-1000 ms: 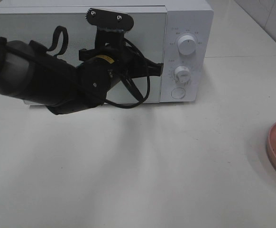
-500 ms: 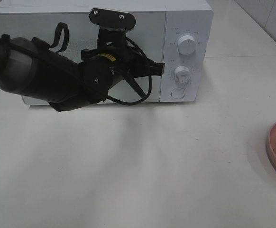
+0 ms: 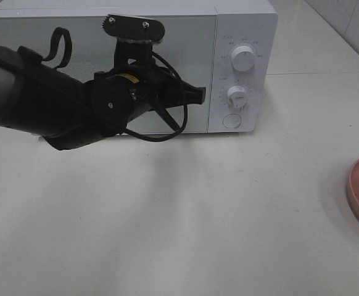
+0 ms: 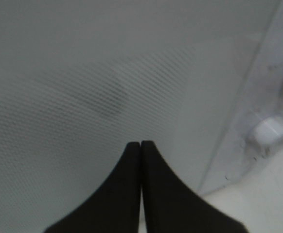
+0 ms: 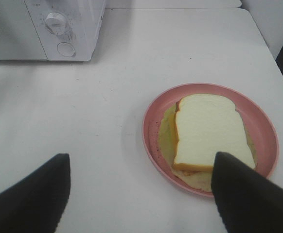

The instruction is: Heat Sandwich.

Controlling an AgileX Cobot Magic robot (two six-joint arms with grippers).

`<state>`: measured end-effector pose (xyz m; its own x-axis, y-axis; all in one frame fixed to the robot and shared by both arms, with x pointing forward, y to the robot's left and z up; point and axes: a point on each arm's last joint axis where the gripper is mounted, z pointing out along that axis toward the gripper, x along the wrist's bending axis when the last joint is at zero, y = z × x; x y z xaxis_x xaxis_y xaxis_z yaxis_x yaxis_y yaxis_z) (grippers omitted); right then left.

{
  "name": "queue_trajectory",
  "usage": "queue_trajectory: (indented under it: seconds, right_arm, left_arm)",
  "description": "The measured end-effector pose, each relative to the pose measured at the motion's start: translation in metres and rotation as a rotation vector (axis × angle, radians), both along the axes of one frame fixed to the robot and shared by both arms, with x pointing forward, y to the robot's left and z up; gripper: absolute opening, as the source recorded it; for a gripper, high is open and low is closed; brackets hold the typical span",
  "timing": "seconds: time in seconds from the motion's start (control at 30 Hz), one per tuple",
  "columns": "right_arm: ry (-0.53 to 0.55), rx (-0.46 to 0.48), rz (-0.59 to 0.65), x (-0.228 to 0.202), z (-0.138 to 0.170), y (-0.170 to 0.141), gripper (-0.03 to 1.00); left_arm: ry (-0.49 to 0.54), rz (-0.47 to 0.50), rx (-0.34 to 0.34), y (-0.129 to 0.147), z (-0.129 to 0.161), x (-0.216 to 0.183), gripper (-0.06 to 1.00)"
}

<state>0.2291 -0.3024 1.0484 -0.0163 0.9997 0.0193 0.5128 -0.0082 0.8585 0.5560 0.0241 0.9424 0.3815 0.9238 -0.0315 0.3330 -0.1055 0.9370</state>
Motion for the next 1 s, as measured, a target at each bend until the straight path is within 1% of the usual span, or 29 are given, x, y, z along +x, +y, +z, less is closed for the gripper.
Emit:
queue_trajectory:
  seconds: [0.03, 0.07, 0.1, 0.17, 0.2, 0.23, 0.27, 0.3, 0.33, 0.37, 0.4, 0.43, 0.47, 0.5, 0.57, 0.6, 0.67, 0.7, 0.73, 0.77, 0.87, 0.93, 0.97, 1.0]
  right_arm:
    - [0.000, 0.000, 0.000, 0.000, 0.000, 0.000, 0.76]
    - [0.000, 0.000, 0.000, 0.000, 0.000, 0.000, 0.76]
    - [0.000, 0.000, 0.000, 0.000, 0.000, 0.000, 0.76]
    - [0.000, 0.000, 0.000, 0.000, 0.000, 0.000, 0.76]
    - [0.000, 0.000, 0.000, 0.000, 0.000, 0.000, 0.76]
    - [0.000, 0.000, 0.000, 0.000, 0.000, 0.000, 0.76]
    - [0.000, 0.000, 0.000, 0.000, 0.000, 0.000, 0.76]
    - [0.000, 0.000, 0.000, 0.000, 0.000, 0.000, 0.76]
    - [0.000, 0.000, 0.000, 0.000, 0.000, 0.000, 0.76]
    - [0.000, 0.000, 0.000, 0.000, 0.000, 0.000, 0.76]
    - [0.000, 0.000, 0.000, 0.000, 0.000, 0.000, 0.76]
    - [0.000, 0.000, 0.000, 0.000, 0.000, 0.000, 0.76]
    - [0.000, 0.000, 0.000, 0.000, 0.000, 0.000, 0.76]
    - [0.000, 0.000, 0.000, 0.000, 0.000, 0.000, 0.76]
    - [0.000, 0.000, 0.000, 0.000, 0.000, 0.000, 0.76]
    - [0.000, 0.000, 0.000, 0.000, 0.000, 0.000, 0.76]
    - [0.000, 0.000, 0.000, 0.000, 0.000, 0.000, 0.76]
    - [0.000, 0.000, 0.000, 0.000, 0.000, 0.000, 0.76]
    - [0.000, 0.000, 0.000, 0.000, 0.000, 0.000, 0.76]
    - [0.000, 0.000, 0.000, 0.000, 0.000, 0.000, 0.76]
    - [0.000, 0.000, 0.000, 0.000, 0.000, 0.000, 0.76]
    - [0.000, 0.000, 0.000, 0.000, 0.000, 0.000, 0.76]
    - [0.000, 0.000, 0.000, 0.000, 0.000, 0.000, 0.76]
    - [0.000, 0.000, 0.000, 0.000, 0.000, 0.000, 0.76]
  left_arm:
    - [0.036, -0.022, 0.005, -0.001, -0.001, -0.003, 0.02]
    - [0.101, -0.066, 0.010, -0.003, 0.000, -0.008, 0.10]
    - [0.101, -0.066, 0.010, -0.003, 0.000, -0.008, 0.10]
    - [0.160, -0.109, 0.013, -0.005, 0.002, -0.014, 0.24]
    - [0.228, -0.161, 0.019, -0.007, 0.004, -0.021, 0.48]
    - [0.250, -0.180, 0.020, -0.007, 0.006, -0.023, 0.58]
    - [0.250, -0.180, 0.020, -0.007, 0.006, -0.023, 0.58]
    - [0.279, -0.204, 0.026, -0.008, 0.007, -0.026, 0.71]
    - [0.329, -0.257, 0.050, -0.009, 0.007, -0.032, 0.82]
    - [0.346, -0.279, 0.061, -0.009, 0.008, -0.035, 0.92]
    - [0.365, -0.309, 0.081, -0.009, 0.008, -0.038, 0.95]
    - [0.365, -0.309, 0.081, -0.009, 0.008, -0.038, 0.95]
    - [0.373, -0.331, 0.097, -0.009, 0.009, -0.040, 0.97]
    - [0.397, -0.384, 0.138, -0.009, 0.010, -0.045, 0.97]
    - [0.420, -0.447, 0.195, -0.007, 0.013, -0.051, 0.98]
    - [0.420, -0.447, 0.195, -0.007, 0.013, -0.051, 0.98]
    - [0.464, -0.500, 0.245, -0.004, 0.014, -0.058, 0.99]
    - [0.523, -0.550, 0.291, 0.000, 0.015, -0.065, 0.99]
    - [0.557, -0.569, 0.306, 0.002, 0.016, -0.068, 0.99]
    - [0.557, -0.569, 0.306, 0.002, 0.016, -0.068, 0.99]
    - [0.663, -0.600, 0.330, 0.019, 0.027, -0.073, 0.99]
    - [0.683, -0.597, 0.330, 0.024, 0.029, -0.072, 0.99]
    - [0.711, -0.589, 0.325, 0.030, 0.032, -0.071, 0.99]
    - [0.760, -0.570, 0.316, 0.043, 0.037, -0.068, 0.99]
